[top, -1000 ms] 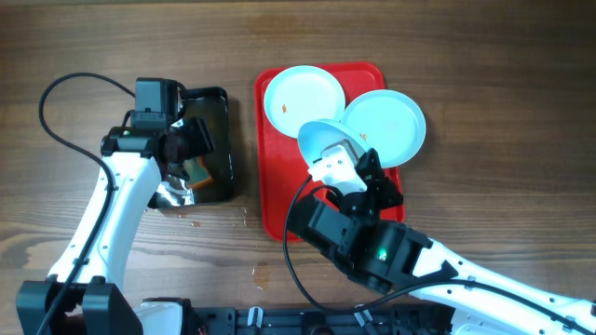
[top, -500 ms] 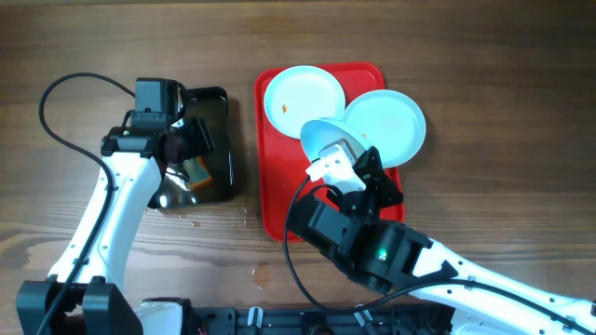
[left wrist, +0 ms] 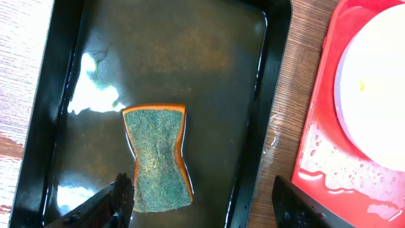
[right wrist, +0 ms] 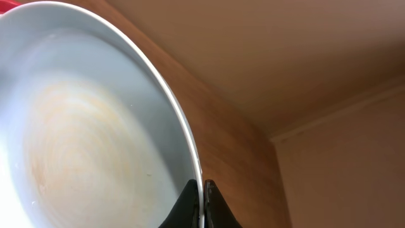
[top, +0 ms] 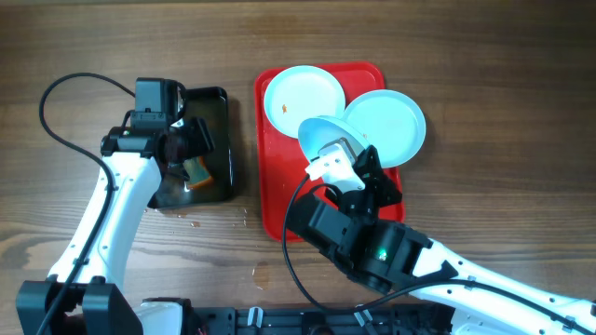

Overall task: Clean dirty plates on tray and stack at the side
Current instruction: 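Lift the cleaned plate with the right gripper and tilt it up, then place the plate on the table right of the red tray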

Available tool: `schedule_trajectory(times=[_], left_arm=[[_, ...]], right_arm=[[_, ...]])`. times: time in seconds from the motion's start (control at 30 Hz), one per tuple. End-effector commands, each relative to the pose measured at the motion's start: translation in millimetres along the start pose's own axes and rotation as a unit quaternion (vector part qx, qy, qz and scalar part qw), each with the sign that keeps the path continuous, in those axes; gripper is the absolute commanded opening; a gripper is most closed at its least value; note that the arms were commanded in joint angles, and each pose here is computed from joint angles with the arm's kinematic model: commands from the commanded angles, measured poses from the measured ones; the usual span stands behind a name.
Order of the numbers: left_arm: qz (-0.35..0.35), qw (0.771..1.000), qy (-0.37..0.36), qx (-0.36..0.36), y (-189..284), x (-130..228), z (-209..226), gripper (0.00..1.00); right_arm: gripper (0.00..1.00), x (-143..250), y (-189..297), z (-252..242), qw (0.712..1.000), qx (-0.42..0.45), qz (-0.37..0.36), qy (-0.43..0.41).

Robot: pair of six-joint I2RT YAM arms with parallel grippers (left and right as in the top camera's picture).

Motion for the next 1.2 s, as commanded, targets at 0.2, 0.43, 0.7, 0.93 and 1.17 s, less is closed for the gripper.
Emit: schedule_trajectory(times=[0.2,0.43,0.7,0.93,1.17], left_arm=[[-0.005,1.000,-0.003,0.007,3,-1,-1,0.68],[-0.005,1.000,-0.003,0.007,3,-1,-1,0.68],[0.002,0.999,-0.003,0.037,3,1,-10,0.68],[0.003,0.999,-0.004,0.038,3,1,-11,0.68],[0.004,0.999,-0.004,0.044,3,2,-12,0.68]], right_arm=[[0.04,-7,7,10,0.999,-0.048,-0.003,0.001],[0.04,-1,0,26,0.994,-0.100,0.025,-0.044],[0.04,17,-22,29,0.937,-0.219,0.133,-0.237],[0.04,57,-78,-36,0.849,-0.242,0.230,-0.411],[0.04,160,-139,-122,0.729,-0.148,0.313,-0.590]])
Point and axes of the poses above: each gripper's point midway between its finger pads, its own y axis back along the fingers, its own z axis along the line the jaws close on, x = y × z, the point moved 2 cm from there along y, back along the fingers, and after that the axes turned 6 degrees about -y, right-handed, at the moved point
